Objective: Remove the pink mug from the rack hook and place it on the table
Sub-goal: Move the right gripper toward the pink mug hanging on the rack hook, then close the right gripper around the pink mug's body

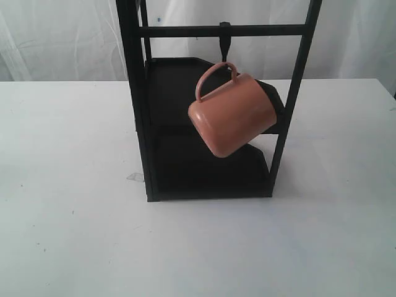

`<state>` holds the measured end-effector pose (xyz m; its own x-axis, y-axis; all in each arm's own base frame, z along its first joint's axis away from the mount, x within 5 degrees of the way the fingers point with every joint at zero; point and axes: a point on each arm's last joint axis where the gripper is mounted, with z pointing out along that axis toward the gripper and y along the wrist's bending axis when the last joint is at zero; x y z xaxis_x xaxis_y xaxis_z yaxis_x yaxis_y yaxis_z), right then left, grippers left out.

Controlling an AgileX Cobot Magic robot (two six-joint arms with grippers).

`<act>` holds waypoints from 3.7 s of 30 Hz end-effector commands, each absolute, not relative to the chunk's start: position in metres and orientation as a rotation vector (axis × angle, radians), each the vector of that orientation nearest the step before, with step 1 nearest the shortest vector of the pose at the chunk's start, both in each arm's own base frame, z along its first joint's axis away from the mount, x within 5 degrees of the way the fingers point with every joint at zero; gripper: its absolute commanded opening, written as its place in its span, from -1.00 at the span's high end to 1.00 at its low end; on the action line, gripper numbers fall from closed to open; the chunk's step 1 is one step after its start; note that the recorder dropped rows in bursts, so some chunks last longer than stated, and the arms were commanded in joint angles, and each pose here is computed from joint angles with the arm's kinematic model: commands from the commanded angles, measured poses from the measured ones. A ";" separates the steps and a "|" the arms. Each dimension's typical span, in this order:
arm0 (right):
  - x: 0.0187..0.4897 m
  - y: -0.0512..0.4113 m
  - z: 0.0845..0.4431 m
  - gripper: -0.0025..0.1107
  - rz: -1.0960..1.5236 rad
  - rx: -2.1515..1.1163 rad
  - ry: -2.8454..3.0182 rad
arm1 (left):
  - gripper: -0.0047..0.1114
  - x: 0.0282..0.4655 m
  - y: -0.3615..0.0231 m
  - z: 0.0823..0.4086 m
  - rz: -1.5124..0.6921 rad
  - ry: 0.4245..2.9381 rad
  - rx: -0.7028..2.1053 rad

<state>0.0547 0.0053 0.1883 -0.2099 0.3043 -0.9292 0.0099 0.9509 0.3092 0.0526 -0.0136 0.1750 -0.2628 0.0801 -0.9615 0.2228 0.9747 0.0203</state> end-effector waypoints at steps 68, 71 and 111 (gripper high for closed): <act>0.228 0.121 0.316 -0.41 0.542 -1.125 1.775 | 0.92 0.052 -0.013 0.174 -0.142 1.837 0.211; 0.234 0.124 0.308 -0.41 0.575 -1.150 1.801 | 0.92 0.052 -0.013 0.174 -0.142 1.837 0.211; 0.246 0.159 0.270 -0.37 0.859 -1.178 1.859 | 0.92 0.052 -0.013 0.174 -0.142 1.837 0.211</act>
